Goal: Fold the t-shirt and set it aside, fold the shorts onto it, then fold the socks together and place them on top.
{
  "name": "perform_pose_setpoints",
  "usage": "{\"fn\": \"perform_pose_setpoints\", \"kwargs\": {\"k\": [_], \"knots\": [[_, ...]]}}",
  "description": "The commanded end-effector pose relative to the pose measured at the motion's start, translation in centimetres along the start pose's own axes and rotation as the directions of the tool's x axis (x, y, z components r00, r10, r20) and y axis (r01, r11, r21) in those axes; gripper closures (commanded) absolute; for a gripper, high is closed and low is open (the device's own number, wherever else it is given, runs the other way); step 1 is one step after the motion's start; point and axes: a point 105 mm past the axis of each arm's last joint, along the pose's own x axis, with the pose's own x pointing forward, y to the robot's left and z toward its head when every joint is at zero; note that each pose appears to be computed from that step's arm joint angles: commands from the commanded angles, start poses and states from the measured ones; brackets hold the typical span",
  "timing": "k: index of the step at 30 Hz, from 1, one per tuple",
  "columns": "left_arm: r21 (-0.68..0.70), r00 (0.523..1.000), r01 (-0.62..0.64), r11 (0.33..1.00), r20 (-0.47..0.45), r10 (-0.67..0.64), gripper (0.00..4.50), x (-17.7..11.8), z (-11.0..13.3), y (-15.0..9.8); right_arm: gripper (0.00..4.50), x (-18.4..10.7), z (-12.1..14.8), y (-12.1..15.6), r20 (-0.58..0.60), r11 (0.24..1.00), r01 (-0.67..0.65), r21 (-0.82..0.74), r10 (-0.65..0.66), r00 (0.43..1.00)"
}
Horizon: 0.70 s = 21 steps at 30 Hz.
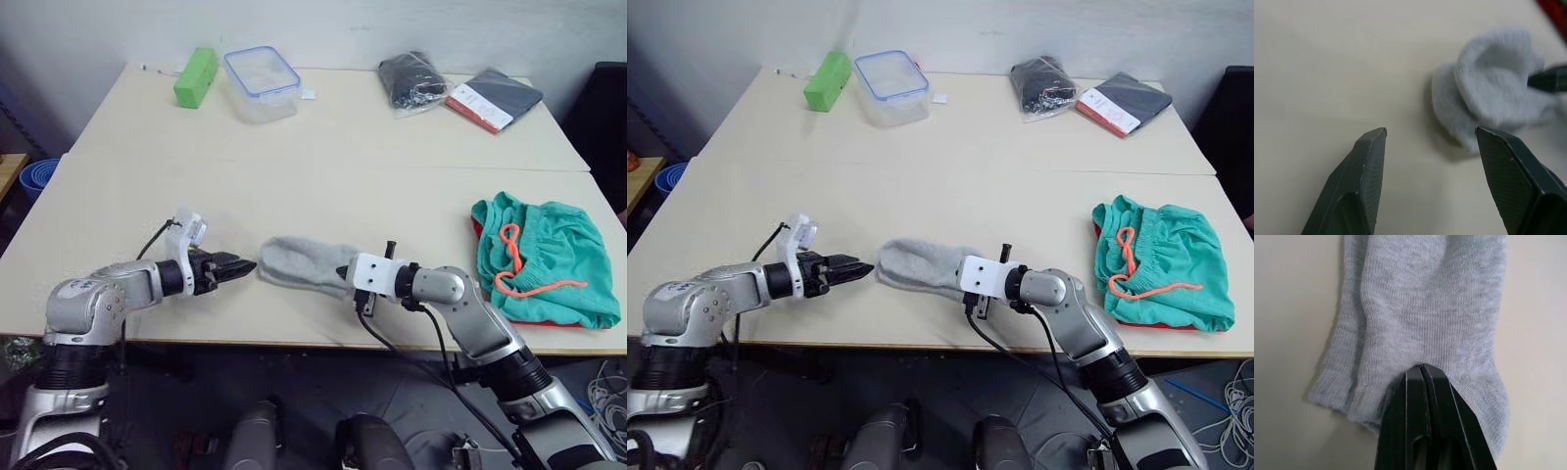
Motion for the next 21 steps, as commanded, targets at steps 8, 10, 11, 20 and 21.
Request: {"fn": "perform_pose_setpoints", "kwargs": {"k": [8, 10, 11, 20, 21], "knots": [[-0.029, 0.987, 0.154, 0.988, 0.043, -0.153, 1.47, 1.0, 1.2, -1.4, 4.50, 0.1, -1.9, 1.2, -0.072, 0.999, -0.039, 0.028, 0.041, 0.997], [-0.101, 0.984, 0.171, 0.980, 0.069, -0.164, 1.47, 1.6, 1.3, -1.8, 4.50, 0.0, -1.9, 1.2, -0.074, 0.999, -0.039, 0.030, 0.041, 0.996], [-0.134, 0.984, 0.166, 0.977, 0.079, -0.157, 1.47, 1.8, 1.4, -1.8, 4.50, 0.0, -1.9, 1.2, -0.075, 0.999, -0.038, 0.031, 0.040, 0.996], [-0.335, 0.963, 0.235, 0.912, 0.210, -0.171, 1.88, 3.6, 3.0, -3.4, 4.50, -0.2, -2.2, 1.2, -0.089, 0.999, -0.032, 0.031, 0.035, 0.995], [-0.343, 0.958, 0.246, 0.907, 0.226, -0.175, 2.06, 3.5, 3.3, -3.6, 4.50, -0.2, -2.2, 1.2, -0.089, 0.999, -0.030, 0.032, 0.033, 0.995]]}}
